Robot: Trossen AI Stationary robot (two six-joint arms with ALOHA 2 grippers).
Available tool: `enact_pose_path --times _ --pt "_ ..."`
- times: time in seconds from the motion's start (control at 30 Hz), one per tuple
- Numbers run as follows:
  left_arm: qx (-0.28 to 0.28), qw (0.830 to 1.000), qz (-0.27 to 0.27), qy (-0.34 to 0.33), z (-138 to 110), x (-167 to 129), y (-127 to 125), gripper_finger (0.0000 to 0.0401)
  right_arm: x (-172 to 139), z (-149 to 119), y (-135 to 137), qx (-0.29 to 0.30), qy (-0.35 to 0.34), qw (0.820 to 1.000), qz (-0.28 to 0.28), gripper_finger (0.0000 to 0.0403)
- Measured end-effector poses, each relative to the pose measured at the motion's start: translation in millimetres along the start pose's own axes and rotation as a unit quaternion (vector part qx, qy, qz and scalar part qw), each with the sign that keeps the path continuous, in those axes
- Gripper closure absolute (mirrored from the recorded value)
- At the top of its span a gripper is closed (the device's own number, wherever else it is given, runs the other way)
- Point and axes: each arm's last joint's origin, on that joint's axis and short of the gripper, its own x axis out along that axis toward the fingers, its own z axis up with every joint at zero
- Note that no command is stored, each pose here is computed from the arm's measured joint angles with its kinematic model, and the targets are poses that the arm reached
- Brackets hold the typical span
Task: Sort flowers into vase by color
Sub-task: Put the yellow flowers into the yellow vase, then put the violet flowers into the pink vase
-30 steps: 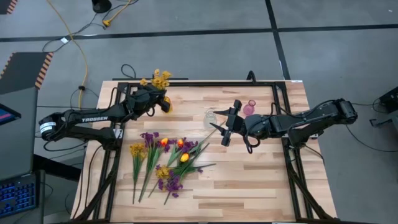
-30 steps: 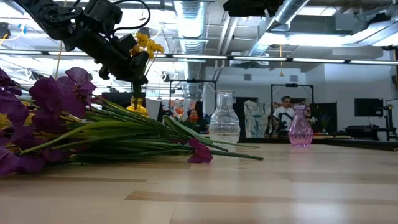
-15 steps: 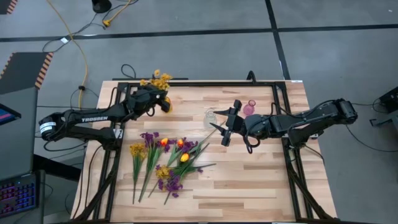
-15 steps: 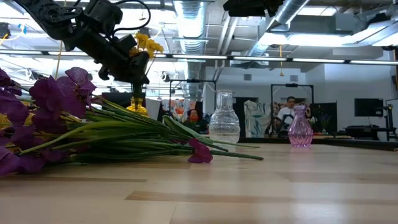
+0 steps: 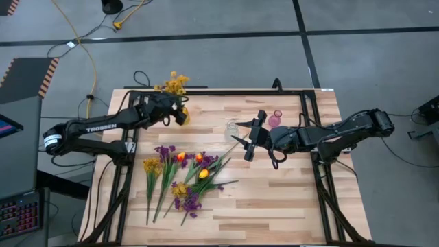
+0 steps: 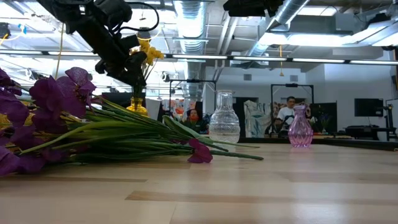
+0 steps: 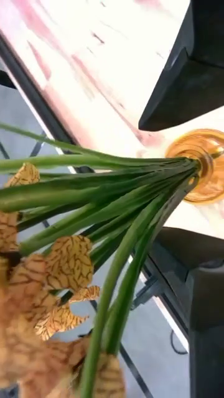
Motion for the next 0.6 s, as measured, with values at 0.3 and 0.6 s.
enact_pose_path --times 0.3,0.6 --pt "0.030 0.999 0.004 0.033 3.8 -5.1 1.8 0.0131 0.0 0.0 0.0 0.000 0.000 1.000 0.000 0.0154" --pt "0.047 0.994 0.014 0.095 13.2 -19.0 6.9 0.0131 0.0 0.0 0.0 0.000 0.000 1.000 0.000 0.0154"
